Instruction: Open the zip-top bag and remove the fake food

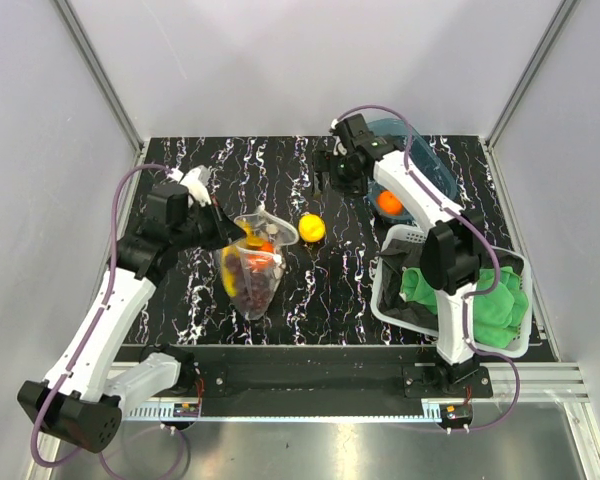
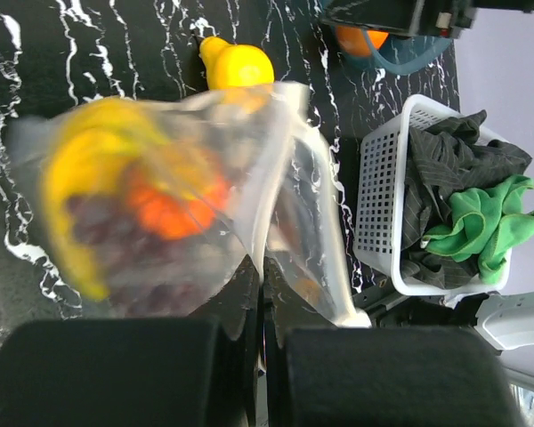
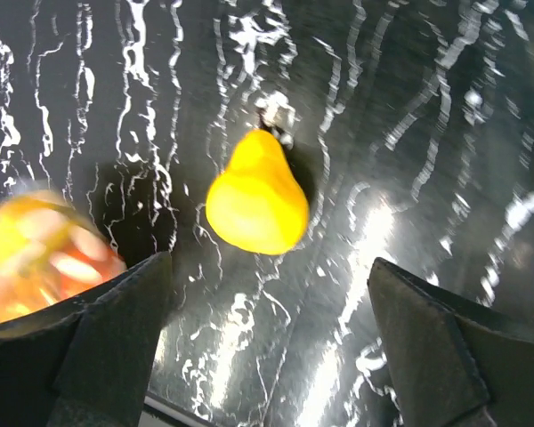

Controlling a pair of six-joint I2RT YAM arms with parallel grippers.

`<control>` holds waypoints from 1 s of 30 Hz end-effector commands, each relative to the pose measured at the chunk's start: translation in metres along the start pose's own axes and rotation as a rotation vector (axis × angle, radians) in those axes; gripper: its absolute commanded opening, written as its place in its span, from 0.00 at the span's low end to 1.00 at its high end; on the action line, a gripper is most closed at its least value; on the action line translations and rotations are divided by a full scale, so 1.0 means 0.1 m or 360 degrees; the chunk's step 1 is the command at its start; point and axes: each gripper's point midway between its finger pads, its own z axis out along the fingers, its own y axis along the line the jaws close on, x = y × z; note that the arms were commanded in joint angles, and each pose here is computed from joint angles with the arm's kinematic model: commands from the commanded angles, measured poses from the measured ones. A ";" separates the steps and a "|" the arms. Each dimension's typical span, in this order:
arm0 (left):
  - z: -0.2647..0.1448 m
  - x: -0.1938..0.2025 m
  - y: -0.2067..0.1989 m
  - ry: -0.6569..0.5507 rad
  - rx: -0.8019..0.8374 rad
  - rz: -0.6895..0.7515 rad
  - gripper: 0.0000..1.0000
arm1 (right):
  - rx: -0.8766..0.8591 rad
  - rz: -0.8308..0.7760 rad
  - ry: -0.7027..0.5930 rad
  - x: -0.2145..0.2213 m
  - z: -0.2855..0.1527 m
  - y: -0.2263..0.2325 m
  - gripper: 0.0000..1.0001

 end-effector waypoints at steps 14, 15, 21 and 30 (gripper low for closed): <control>-0.06 0.04 -0.08 -0.0071 0.0115 -0.0061 0.00 | -0.0102 -0.0144 0.0225 0.47 0.93 0.14 1.00; -0.07 0.05 -0.11 -0.0068 0.0136 -0.0058 0.00 | -0.0075 -0.0153 0.0228 0.48 0.97 0.11 1.00; -0.03 0.03 -0.20 -0.0019 0.0201 -0.0065 0.00 | -0.0002 -0.0169 0.0221 0.47 1.11 0.01 0.87; -0.01 -0.22 -0.59 -0.0024 0.0434 -0.0119 0.00 | 0.0065 -0.0101 0.0121 0.30 0.74 0.00 0.44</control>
